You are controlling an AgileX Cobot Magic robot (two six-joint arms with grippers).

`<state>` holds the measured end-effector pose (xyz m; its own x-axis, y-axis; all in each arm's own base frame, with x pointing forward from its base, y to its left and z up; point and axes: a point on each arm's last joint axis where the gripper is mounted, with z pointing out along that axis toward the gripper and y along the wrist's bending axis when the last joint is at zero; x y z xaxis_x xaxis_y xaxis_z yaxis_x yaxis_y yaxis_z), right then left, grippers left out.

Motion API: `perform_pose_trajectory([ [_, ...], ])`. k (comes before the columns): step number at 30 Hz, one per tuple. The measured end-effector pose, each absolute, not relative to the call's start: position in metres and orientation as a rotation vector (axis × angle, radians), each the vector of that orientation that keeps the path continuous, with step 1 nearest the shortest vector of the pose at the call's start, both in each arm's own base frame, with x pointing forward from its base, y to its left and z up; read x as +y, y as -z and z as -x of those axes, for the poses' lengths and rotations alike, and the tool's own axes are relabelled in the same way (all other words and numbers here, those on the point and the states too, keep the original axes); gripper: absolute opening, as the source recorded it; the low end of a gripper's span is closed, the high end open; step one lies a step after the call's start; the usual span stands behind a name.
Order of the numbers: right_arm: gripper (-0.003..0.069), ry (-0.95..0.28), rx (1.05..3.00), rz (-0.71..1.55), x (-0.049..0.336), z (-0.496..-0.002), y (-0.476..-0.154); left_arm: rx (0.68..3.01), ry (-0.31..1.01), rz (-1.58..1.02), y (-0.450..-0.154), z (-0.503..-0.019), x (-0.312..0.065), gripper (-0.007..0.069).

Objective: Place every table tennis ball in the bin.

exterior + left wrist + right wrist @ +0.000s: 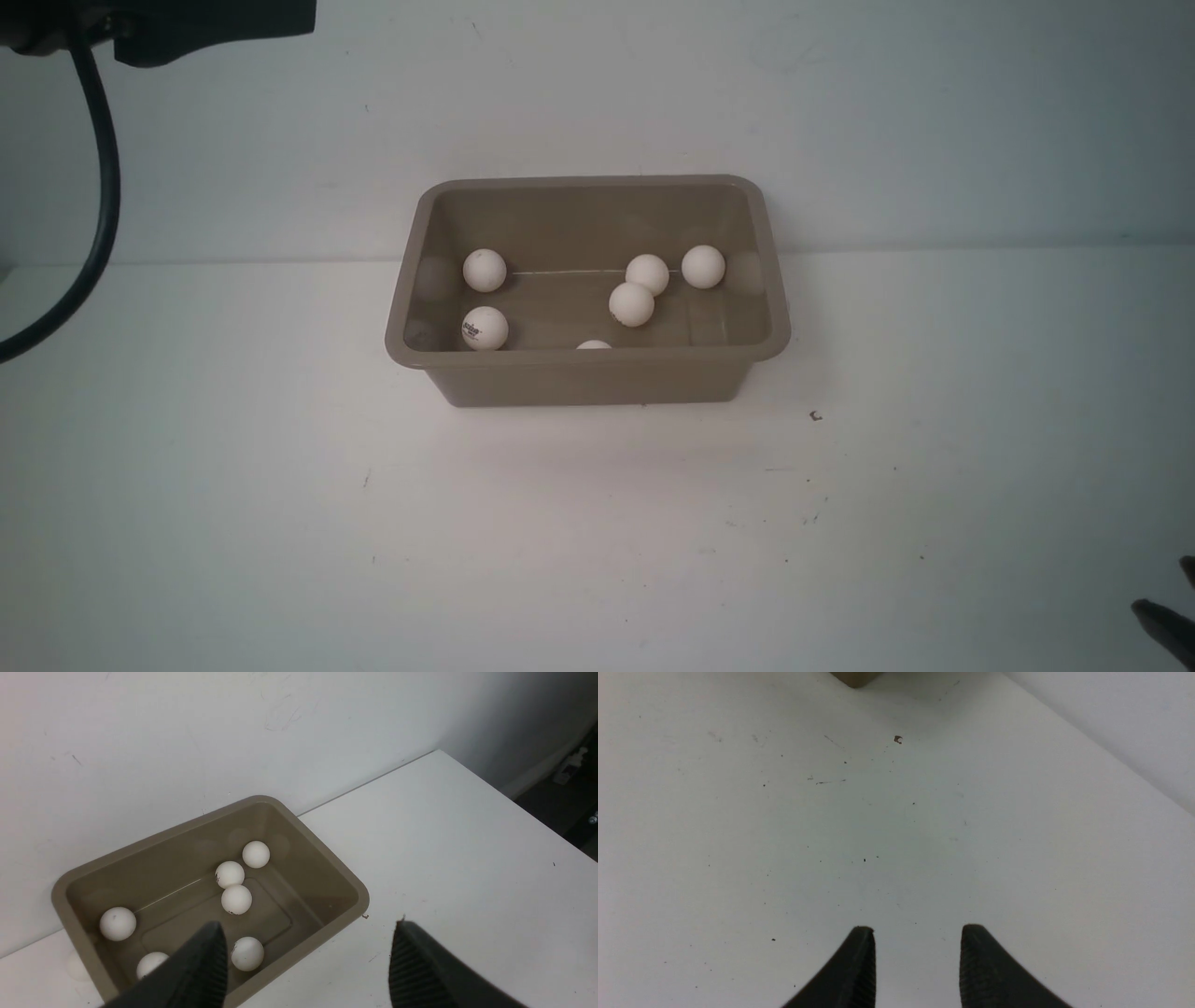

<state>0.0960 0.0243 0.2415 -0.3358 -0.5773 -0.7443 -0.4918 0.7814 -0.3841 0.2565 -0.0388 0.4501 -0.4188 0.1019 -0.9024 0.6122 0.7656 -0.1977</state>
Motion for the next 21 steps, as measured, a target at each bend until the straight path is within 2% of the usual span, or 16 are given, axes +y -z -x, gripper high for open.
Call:
perform_pose_trajectory([
  [21, 0.0243, 0.057, 2.084, 0.860, 0.0261, -0.0895, -0.2338, 1.945, 0.635, -0.541, -0.4502, -0.2563, -0.0390, 0.0426],
])
